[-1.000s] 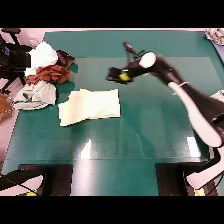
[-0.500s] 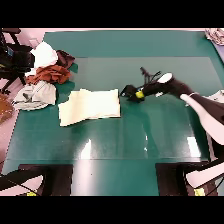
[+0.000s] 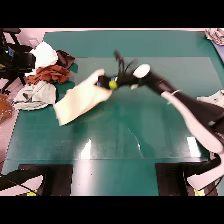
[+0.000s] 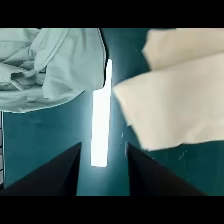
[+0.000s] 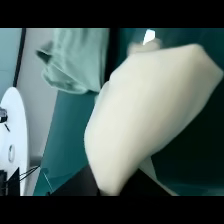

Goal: Fold the shirts.

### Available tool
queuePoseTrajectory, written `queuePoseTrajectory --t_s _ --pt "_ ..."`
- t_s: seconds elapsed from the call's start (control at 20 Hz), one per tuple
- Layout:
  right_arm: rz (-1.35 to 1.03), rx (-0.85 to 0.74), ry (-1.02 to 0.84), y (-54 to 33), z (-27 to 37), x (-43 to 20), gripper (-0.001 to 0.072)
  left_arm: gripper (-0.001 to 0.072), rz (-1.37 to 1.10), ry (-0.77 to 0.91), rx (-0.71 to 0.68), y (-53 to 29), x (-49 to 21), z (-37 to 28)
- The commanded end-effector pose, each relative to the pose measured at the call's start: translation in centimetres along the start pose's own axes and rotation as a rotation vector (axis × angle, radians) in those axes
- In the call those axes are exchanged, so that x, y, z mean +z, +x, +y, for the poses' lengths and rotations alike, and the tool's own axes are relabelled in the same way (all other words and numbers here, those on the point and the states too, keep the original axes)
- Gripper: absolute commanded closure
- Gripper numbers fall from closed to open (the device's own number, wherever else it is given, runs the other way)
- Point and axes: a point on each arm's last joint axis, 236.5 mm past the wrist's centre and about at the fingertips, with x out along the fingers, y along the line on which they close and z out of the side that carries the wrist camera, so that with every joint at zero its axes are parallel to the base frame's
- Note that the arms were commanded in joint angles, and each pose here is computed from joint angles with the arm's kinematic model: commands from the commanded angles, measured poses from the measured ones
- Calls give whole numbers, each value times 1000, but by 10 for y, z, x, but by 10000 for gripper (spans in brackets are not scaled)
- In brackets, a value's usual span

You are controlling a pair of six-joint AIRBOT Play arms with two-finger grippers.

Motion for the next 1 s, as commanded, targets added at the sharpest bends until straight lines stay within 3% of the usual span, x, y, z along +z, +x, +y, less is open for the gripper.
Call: queuePoseTrajectory --t_s 0.0,0.15,0.45,0.75,0.95 --pt "-250 -366 -23 -153 -13 88 683 354 8 8 -65 -1 -2 -15" --pt "-466 -644 84 -321 -58 124 683 354 11 16 -136 -3 -3 -32" --pt "-810 -893 420 -556 -140 98 683 354 8 24 -226 -7 -3 -53" --pt "-942 -865 669 -646 -169 42 683 354 4 25 -249 -8 -2 -58" --pt "-974 -900 684 -669 -175 29 683 354 5 25 -252 -8 -2 -59"
